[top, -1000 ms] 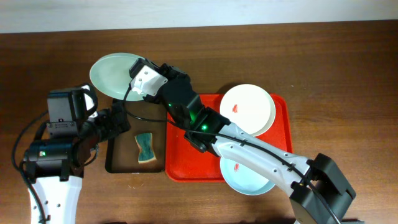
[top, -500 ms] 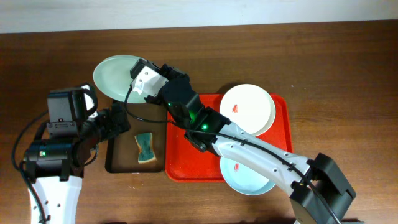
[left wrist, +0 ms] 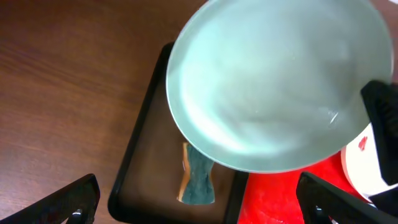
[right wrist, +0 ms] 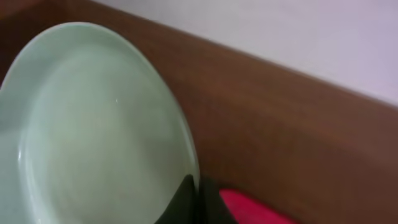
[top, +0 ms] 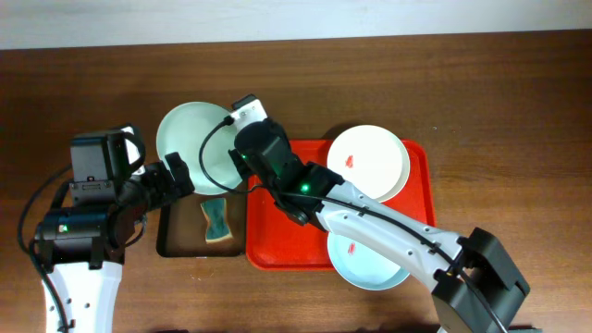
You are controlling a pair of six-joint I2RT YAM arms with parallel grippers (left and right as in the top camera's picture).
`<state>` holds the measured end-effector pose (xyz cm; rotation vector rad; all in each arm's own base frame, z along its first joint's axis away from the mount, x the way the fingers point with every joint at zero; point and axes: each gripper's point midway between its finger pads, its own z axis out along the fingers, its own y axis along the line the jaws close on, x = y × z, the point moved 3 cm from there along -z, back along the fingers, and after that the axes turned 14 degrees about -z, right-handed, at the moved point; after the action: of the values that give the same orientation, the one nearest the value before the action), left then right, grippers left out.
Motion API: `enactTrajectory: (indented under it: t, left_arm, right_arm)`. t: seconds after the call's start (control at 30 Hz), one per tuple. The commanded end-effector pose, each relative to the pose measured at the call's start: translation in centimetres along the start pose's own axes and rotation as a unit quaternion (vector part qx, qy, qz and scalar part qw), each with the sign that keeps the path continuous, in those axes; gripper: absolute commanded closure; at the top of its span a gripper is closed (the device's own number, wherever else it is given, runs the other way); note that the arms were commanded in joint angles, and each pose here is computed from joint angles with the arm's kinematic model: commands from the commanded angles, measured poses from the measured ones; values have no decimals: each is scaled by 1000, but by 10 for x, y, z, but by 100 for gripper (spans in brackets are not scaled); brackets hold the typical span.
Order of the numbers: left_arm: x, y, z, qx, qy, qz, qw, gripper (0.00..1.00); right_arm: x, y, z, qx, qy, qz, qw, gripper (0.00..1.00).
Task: Clean dirty plates on tray and stack at the side
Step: 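Swing the pale green plate up and over toward the right side, then lower the pale green plate onto the table right of the red tray and release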
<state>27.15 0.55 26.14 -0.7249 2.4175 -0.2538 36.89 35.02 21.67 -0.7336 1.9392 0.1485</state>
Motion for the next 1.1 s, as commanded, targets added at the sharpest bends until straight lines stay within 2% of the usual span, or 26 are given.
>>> enactTrajectory:
  t: [0.0,0.13,0.27,0.37,0.47,0.6,0.77,0.83,0.93,1.0,1.07]
  left_arm:
    - [-2,-1,-3,3,-4,-7,1000,1]
    - [-2,-1,-3,3,-4,-6,1000,1]
    - [-2,-1,-3,3,-4,-7,1000,1]
    - [-2,-1,-3,3,-4,-6,1000,1]
    - [-2,-1,-3,3,-4,-6,1000,1]
    - [-2,-1,-3,3,-4,-6,1000,1]
    - [-2,-1,-3,3,-4,-7,1000,1]
    - [-2,-1,-3,3,-4,-6,1000,1]
    - [-2,-1,-3,3,-4,-6,1000,1]
    - [-2,-1,-3,3,-4,-7,1000,1]
    - [-2,-1,-3,3,-4,-6,1000,1]
  right_arm:
    - [-25,-29,-31,17,-22,101,994,96]
    - [-3,-95,-72,57,44,193,979,96]
    - [18,-155,-111,44,83,250,964,96]
    - [58,-217,-142,93,131,314,936,96]
    - [120,-273,-172,172,207,381,885,96]
    - [199,-333,-216,259,277,477,793,96]
    - [279,-357,-244,306,324,548,708,96]
    - [310,-357,-246,313,337,566,684,96]
    - [338,-359,-243,319,343,578,668,96]
    - [345,-358,-237,305,357,558,684,96]
    - [354,-357,-231,301,363,558,682,96]
